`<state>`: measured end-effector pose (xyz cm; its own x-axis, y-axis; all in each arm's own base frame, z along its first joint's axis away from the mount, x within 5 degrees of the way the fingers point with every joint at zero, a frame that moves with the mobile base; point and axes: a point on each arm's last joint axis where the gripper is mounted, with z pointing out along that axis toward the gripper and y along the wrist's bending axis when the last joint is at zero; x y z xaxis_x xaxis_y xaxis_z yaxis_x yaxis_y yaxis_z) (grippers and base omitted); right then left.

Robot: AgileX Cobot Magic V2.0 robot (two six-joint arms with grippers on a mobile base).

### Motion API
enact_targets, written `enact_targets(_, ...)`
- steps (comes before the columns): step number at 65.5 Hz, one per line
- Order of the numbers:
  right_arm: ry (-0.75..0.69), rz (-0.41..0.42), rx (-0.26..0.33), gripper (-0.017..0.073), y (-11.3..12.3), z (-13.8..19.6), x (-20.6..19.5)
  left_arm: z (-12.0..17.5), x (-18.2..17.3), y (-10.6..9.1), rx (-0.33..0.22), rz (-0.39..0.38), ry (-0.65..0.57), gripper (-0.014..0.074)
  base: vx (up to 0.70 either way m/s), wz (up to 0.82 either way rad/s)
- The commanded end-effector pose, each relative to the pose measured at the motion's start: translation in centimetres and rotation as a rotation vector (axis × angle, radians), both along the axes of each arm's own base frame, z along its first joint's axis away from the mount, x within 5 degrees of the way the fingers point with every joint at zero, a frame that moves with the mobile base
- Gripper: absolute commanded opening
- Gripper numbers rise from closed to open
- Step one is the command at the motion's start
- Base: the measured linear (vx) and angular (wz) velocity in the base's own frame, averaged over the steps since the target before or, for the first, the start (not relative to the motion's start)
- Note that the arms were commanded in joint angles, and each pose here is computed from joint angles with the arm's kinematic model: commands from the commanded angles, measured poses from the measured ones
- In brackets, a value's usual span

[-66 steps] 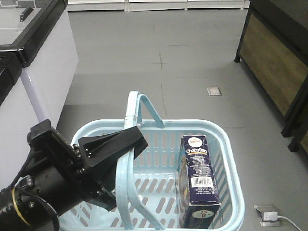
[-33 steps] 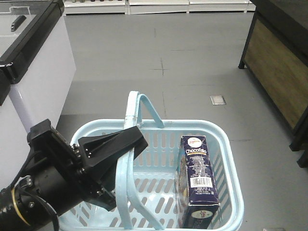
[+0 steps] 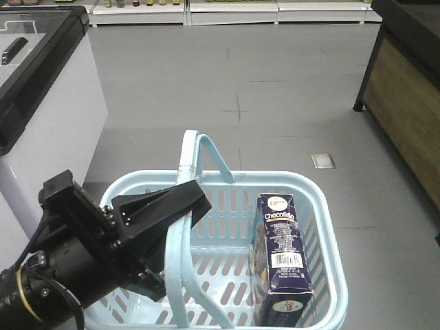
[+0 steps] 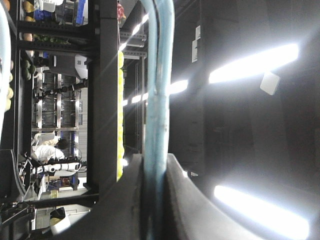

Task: Left arm holds basket, right arm returns cookies
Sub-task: 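Drive forward toward the drink shelves holding the basket in the left gripper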

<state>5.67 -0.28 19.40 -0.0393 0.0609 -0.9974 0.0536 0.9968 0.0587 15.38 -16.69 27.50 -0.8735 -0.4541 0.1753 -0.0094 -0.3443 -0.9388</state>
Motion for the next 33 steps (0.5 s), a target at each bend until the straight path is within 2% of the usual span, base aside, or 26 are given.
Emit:
enact_targets(1,-0.068,-0.006,-0.011,-0.0006,-0.04,0.14,-0.03,2.55,-0.5,0.41,-0.156,-0.011,-0.096,0.0,0.37,0.04)
enact_targets(33,-0.068,-0.006,-0.011,-0.0006,-0.04,0.14,-0.03,2.55,-0.5,0.41,-0.156,-0.011,-0.096,0.0,0.41,0.06)
